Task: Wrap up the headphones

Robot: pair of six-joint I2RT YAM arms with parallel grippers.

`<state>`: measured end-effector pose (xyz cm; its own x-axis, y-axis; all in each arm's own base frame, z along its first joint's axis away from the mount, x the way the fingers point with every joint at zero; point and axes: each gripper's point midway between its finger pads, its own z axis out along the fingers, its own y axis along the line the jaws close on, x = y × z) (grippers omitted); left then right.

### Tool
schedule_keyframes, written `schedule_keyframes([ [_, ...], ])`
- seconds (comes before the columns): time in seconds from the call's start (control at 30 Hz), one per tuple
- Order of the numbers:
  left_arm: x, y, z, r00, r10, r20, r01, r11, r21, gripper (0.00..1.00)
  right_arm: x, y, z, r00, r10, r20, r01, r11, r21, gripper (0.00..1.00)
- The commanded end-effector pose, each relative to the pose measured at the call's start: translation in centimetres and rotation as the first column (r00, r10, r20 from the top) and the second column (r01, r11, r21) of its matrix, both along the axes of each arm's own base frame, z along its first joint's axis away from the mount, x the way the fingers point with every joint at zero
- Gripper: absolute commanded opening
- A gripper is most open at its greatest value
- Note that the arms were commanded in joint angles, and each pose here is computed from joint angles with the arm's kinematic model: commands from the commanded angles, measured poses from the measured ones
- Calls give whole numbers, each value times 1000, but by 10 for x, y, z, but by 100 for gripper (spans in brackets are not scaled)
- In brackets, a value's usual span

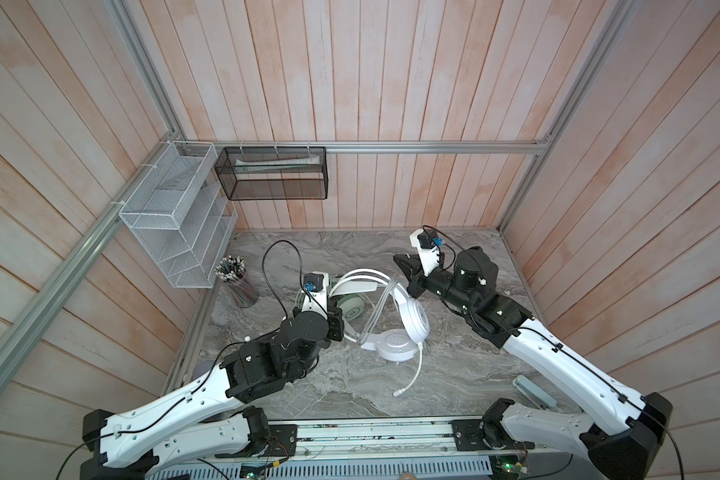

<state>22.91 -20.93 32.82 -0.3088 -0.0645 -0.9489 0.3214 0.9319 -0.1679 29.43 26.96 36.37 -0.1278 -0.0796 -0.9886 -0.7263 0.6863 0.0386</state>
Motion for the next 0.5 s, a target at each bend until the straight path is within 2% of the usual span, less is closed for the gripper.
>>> schedule_keyframes([
  [0.0,-6,3,77,995,1,98,28,956,-292,0,4,-8,-15,999,-34,-30,33,999,-22,1],
  [0.47,-6,5,83,995,6,103,25,956,-293,0,-1,-16,-29,997,-53,-53,52,998,-20,24],
])
